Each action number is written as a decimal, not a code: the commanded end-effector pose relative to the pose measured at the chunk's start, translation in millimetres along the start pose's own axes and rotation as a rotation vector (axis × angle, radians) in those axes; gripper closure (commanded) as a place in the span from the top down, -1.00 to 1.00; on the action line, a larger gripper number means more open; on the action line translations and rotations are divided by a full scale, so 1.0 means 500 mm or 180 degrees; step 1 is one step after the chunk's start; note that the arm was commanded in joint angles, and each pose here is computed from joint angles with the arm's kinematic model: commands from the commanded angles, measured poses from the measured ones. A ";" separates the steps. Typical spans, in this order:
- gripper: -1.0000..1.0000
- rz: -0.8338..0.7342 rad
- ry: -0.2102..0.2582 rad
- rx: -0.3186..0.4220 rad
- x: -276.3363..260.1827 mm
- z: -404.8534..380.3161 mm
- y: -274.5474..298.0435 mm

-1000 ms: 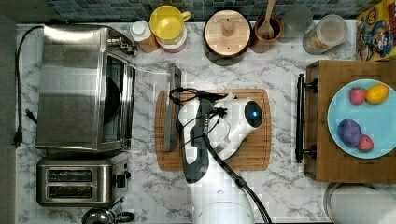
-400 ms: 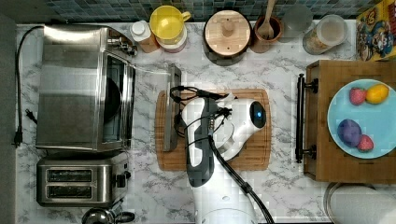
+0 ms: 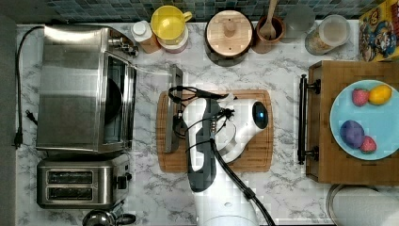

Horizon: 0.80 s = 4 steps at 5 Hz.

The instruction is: Close the oven.

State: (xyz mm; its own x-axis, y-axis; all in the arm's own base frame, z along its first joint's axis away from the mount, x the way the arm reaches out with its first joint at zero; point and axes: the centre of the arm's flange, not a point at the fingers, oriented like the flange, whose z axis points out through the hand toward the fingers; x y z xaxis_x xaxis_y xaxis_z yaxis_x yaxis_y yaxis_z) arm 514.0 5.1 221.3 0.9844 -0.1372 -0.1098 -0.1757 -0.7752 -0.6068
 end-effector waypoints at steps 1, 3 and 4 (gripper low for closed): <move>-1.00 -0.0473 0.0067 0.0286 0.077 0.066 -0.167; -1.00 -0.0432 0.0199 0.0454 0.071 -0.003 -0.208; -1.00 -0.0573 0.0289 0.0439 0.060 -0.043 -0.262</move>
State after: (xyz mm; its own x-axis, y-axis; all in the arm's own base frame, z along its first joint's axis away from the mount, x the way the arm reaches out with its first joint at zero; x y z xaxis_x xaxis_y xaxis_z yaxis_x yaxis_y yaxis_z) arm 529.9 10.5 192.2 0.9742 -0.1783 -0.1384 -0.2256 -0.7493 -0.6226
